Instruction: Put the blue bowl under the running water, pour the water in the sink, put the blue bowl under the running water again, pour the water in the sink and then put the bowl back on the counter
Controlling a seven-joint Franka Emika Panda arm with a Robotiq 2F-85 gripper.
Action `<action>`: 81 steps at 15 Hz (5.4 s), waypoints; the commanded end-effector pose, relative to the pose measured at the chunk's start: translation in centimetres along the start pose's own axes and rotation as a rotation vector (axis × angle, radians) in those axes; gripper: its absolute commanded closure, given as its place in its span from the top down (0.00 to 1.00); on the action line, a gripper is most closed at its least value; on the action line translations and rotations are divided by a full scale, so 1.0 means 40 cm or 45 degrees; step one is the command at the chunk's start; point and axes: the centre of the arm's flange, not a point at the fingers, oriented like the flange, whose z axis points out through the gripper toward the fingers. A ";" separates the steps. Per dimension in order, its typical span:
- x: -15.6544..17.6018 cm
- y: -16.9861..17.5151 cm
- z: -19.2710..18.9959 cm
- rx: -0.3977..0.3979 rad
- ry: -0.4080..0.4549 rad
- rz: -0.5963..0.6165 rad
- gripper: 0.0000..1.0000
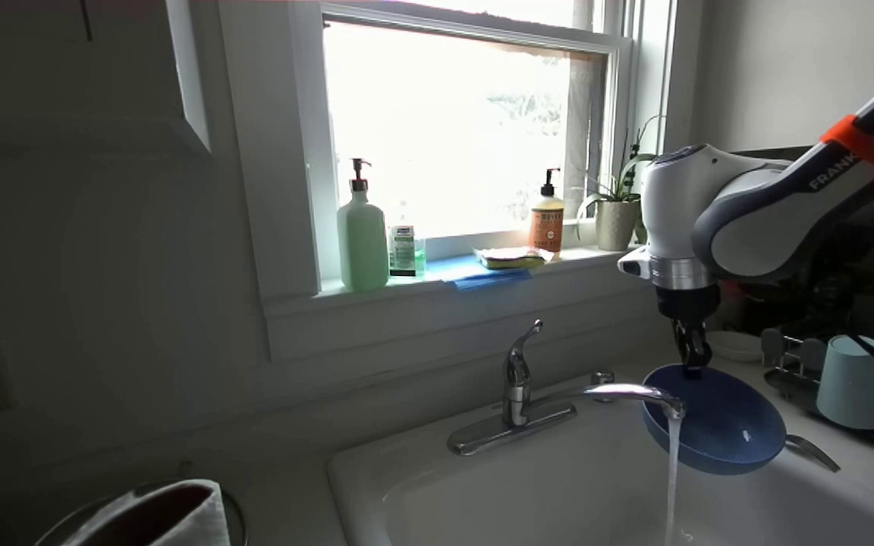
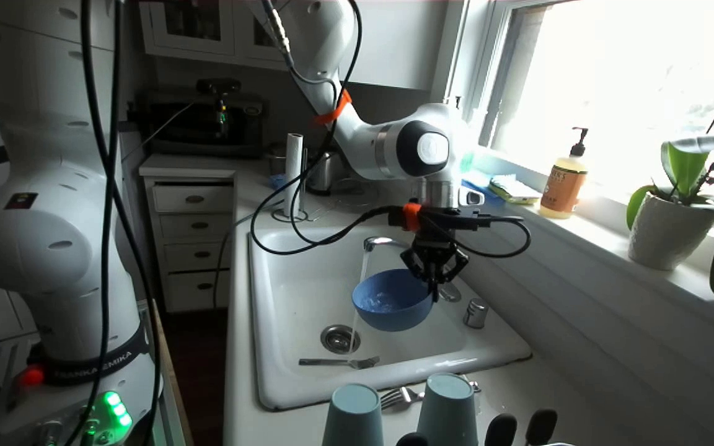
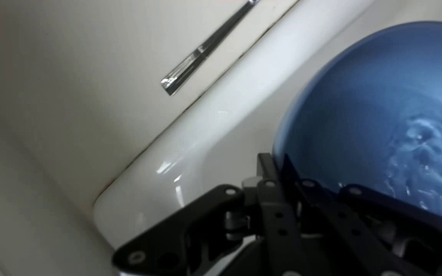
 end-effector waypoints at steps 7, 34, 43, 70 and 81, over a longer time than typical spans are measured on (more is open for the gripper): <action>-0.012 -0.090 -0.131 -0.598 0.171 -0.262 0.01; -0.109 -0.129 -0.191 -1.351 0.585 -0.116 0.01; -0.077 -0.090 -0.208 -1.040 0.385 0.118 0.01; -0.003 -0.017 -0.046 0.164 -0.259 0.449 0.01; -0.001 -0.012 -0.028 0.266 -0.218 0.391 0.01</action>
